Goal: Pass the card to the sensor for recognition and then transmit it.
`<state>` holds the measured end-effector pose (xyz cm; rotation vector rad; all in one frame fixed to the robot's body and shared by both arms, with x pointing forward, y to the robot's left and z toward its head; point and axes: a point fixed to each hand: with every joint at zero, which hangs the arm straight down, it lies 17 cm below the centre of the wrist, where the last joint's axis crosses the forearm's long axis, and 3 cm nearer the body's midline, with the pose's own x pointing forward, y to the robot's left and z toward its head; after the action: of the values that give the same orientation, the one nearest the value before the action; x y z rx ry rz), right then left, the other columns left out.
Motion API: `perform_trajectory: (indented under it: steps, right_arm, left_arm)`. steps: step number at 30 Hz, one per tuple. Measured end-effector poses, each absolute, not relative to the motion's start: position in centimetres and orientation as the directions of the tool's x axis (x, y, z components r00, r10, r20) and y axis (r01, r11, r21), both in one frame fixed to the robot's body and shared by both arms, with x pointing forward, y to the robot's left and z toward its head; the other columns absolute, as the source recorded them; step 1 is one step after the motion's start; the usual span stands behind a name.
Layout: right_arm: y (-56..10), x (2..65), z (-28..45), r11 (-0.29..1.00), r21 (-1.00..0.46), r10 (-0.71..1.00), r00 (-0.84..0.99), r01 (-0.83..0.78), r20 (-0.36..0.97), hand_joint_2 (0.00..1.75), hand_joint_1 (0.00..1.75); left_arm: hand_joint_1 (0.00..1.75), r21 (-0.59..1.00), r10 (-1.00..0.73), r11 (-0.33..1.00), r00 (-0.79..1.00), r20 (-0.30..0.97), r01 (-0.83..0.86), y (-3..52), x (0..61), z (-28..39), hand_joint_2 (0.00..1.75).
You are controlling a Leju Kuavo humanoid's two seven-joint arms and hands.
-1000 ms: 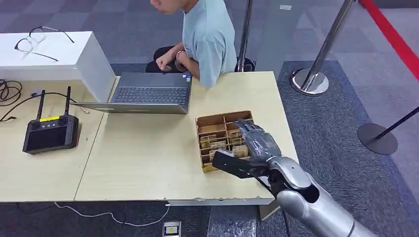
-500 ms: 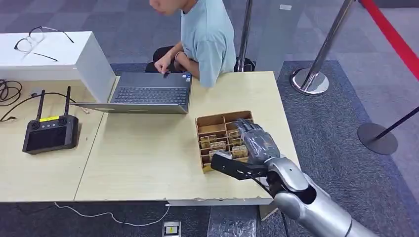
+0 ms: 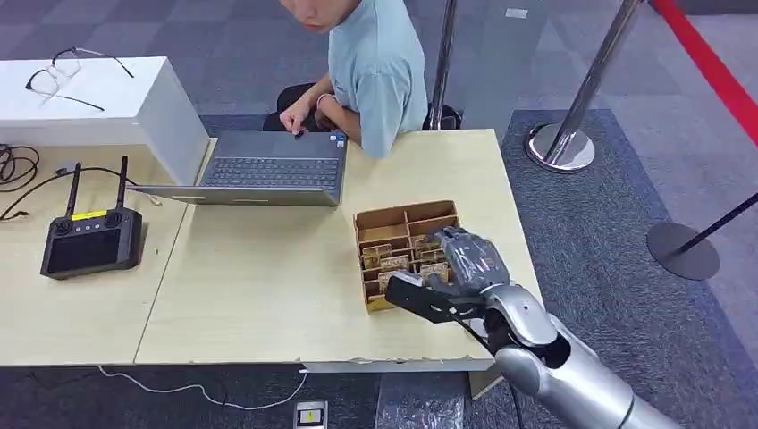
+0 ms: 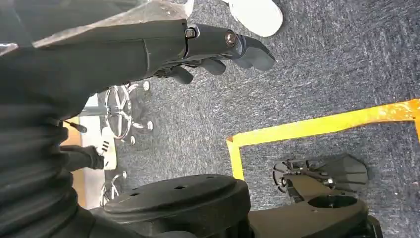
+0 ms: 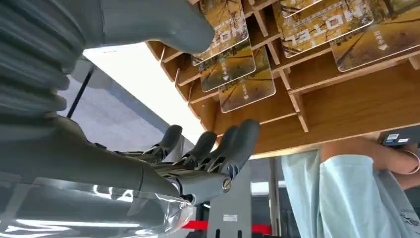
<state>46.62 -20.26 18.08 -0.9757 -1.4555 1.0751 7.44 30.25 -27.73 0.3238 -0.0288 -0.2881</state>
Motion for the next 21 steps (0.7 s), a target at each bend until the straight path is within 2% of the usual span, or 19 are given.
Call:
perform_trajectory:
  steps: [1, 2, 4, 8, 11, 13, 14, 16, 19, 21]
  right_arm:
    - [-20.2, 46.7, 18.0, 0.273, -0.962, 0.954, -0.136, 0.032, 0.266, 1.75, 0.58]
    - [-20.2, 46.7, 18.0, 0.276, -0.96, 0.953, -0.135, 0.034, 0.27, 1.75, 0.51]
    - [-20.1, 46.8, 18.0, 0.283, -0.958, 0.952, -0.134, 0.037, 0.276, 1.75, 0.54]
    - [-20.0, 46.9, 17.8, 0.287, -0.957, 0.951, -0.135, 0.035, 0.28, 1.75, 0.44]
    - [-19.9, 47.0, 17.5, 0.289, -0.957, 0.95, -0.134, 0.032, 0.282, 1.75, 0.63]
    - [-19.8, 47.1, 17.4, 0.294, -0.955, 0.948, -0.134, 0.033, 0.287, 1.75, 0.89]
    - [-19.8, 47.1, 17.3, 0.296, -0.955, 0.948, -0.135, 0.031, 0.29, 1.75, 0.89]
    - [-19.8, 47.1, 17.1, 0.297, -0.955, 0.948, -0.133, 0.029, 0.291, 1.75, 1.01]
    - [-19.8, 47.2, 16.7, 0.295, -0.955, 0.949, -0.127, 0.025, 0.29, 1.75, 0.96]
    - [-19.9, 47.3, 16.4, 0.293, -0.956, 0.95, -0.123, 0.022, 0.288, 1.75, 1.01]
  left_arm:
    - [0.0, 0.317, -0.283, 0.908, 0.959, -0.017, 0.274, 30.2, 7.4, -27.7, 1.75]
    - [0.0, 0.317, -0.282, 0.908, 0.959, -0.016, 0.273, 30.2, 7.5, -27.7, 1.75]
    - [0.0, 0.317, -0.282, 0.908, 0.959, -0.016, 0.273, 30.2, 7.5, -27.7, 1.75]
    - [0.0, 0.317, -0.282, 0.908, 0.959, -0.016, 0.272, 30.2, 7.5, -27.7, 1.75]
    - [0.0, 0.317, -0.282, 0.909, 0.959, -0.015, 0.272, 30.2, 7.5, -27.7, 1.75]
    - [0.0, 0.316, -0.28, 0.909, 0.96, -0.016, 0.27, 30.2, 7.5, -27.7, 1.75]
    - [0.0, 0.316, -0.28, 0.909, 0.96, -0.016, 0.27, 30.2, 7.5, -27.7, 1.75]
    - [0.0, 0.316, -0.28, 0.909, 0.96, -0.015, 0.27, 30.2, 7.5, -27.7, 1.75]
    - [0.0, 0.317, -0.282, 0.908, 0.959, -0.018, 0.273, 30.2, 7.5, -27.7, 1.75]
    - [0.0, 0.317, -0.282, 0.908, 0.959, -0.018, 0.273, 30.2, 7.4, -27.7, 1.75]
